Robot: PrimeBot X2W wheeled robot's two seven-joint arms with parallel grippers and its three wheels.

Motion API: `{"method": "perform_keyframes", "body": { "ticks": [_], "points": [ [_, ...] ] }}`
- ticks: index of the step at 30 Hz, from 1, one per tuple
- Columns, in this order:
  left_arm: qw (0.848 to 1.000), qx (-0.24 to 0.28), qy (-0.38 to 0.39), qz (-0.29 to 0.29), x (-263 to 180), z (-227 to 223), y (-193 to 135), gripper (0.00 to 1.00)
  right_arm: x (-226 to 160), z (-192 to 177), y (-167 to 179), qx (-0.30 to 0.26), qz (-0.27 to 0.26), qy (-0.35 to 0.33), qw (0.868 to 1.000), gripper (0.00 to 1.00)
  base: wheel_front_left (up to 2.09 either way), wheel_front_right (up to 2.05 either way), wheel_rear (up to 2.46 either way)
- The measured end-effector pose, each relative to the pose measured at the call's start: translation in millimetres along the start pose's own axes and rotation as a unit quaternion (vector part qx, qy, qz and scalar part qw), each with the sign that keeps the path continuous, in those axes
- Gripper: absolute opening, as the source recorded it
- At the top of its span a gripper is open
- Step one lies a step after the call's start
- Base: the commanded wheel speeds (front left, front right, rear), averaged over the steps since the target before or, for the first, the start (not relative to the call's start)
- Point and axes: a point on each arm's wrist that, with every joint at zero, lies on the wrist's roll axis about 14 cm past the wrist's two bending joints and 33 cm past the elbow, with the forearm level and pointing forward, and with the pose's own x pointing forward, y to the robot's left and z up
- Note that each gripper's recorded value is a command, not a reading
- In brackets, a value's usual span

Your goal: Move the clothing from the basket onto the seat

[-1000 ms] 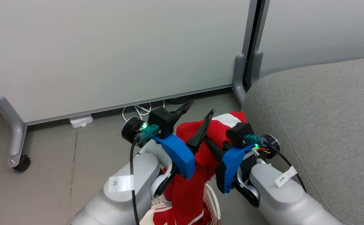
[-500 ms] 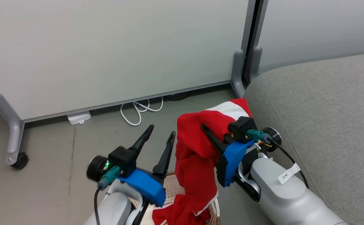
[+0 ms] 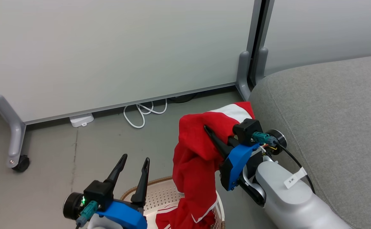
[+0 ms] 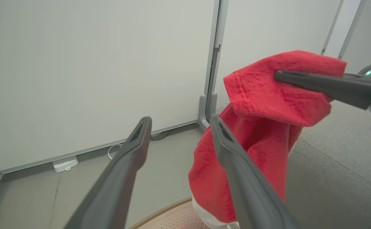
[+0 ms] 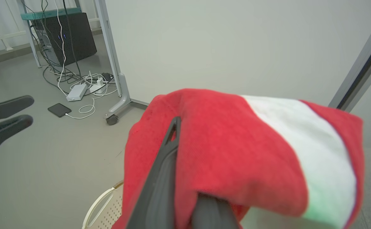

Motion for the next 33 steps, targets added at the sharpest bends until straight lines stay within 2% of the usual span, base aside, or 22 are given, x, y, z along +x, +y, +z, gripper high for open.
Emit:
{"method": "perform_keyframes", "body": {
  "ticks": [9, 17, 24, 33],
  "points": [
    [1.000, -0.005, 0.005, 0.018, -10.7, -7.7, 4.2, 1.00, -2.9, -2.6, 1.5, 0.004, -0.001, 0.002, 1.000, 0.00, 0.00, 0.00, 0.00],
    [1.000, -0.006, 0.003, 0.010, -3.5, -7.1, -1.5, 1.00, -10.5, -2.5, -9.2, 0.007, -0.016, 0.003, 1.000, 0.00, 0.00, 0.00, 0.00],
    [1.000, -0.009, 0.007, -0.024, 9.4, -9.8, -23.3, 1.00, -25.7, -4.7, -28.4, 0.009, -0.046, 0.004, 0.999, 0.00, 0.00, 0.00, 0.00],
    [0.995, -0.011, 0.017, -0.096, 31.2, -15.7, -67.1, 1.00, -58.9, -11.1, -61.9, 0.015, -0.105, 0.009, 0.994, 0.00, 0.00, 0.00, 0.00]
  ]
}}
